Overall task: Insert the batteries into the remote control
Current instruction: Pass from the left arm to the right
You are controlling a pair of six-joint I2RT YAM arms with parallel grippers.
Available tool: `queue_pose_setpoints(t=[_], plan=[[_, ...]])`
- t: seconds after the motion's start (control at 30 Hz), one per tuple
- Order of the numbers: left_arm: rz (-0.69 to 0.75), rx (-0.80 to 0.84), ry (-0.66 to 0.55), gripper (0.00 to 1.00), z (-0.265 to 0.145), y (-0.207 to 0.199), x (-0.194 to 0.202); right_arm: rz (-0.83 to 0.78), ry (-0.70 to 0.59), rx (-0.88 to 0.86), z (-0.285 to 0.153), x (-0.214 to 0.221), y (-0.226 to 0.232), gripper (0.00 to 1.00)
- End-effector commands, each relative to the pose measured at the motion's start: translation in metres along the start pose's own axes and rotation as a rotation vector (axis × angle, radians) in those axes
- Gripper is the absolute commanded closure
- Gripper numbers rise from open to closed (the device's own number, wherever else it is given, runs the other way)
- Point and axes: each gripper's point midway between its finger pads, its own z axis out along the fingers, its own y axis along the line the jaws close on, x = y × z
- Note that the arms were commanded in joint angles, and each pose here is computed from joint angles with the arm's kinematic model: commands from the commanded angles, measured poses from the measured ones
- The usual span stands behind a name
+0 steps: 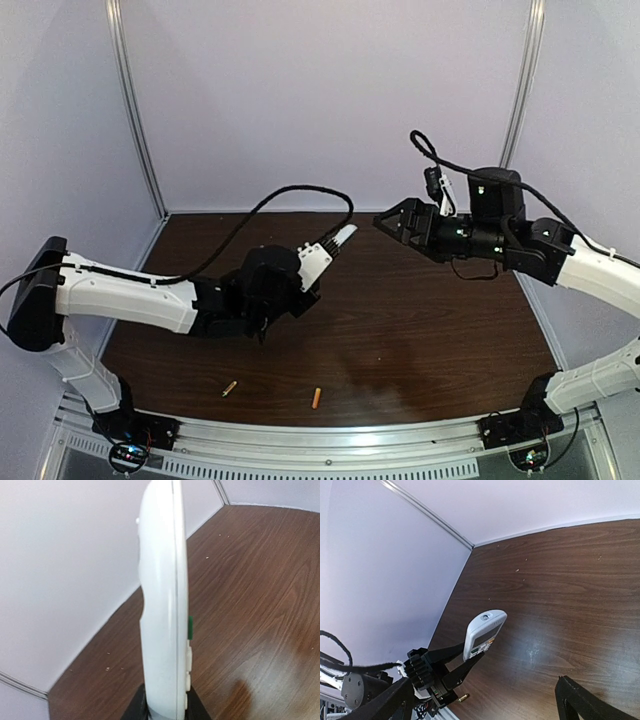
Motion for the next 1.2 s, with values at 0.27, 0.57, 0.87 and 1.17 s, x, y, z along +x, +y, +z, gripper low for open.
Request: queue_pose_setpoints(t=[0.27, 0.57, 0.87, 1.17], plan=[[0.297, -0.372, -0.175, 0.99, -0.051, 0.015, -0.042, 0.152, 0.086, -0.165, 0.010, 0.027, 0.012, 0.01], [0.471, -0.532, -0.210, 0.99, -0.059, 0.004, -0.051, 0.206, 0.146, -0.213, 0.009, 0.036, 0.020, 0.11], [0.559, -0.669, -0.228, 0.99, -0.066, -0.006, -0.061, 0.272, 0.199, -0.208, 0.018, 0.062, 0.004, 0.32], [0.536, -0.660, -0.257, 0.99, -0.072, -0.010, -0.069, 0.302, 0.212, -0.238, 0.027, 0.071, 0.001, 0.41]])
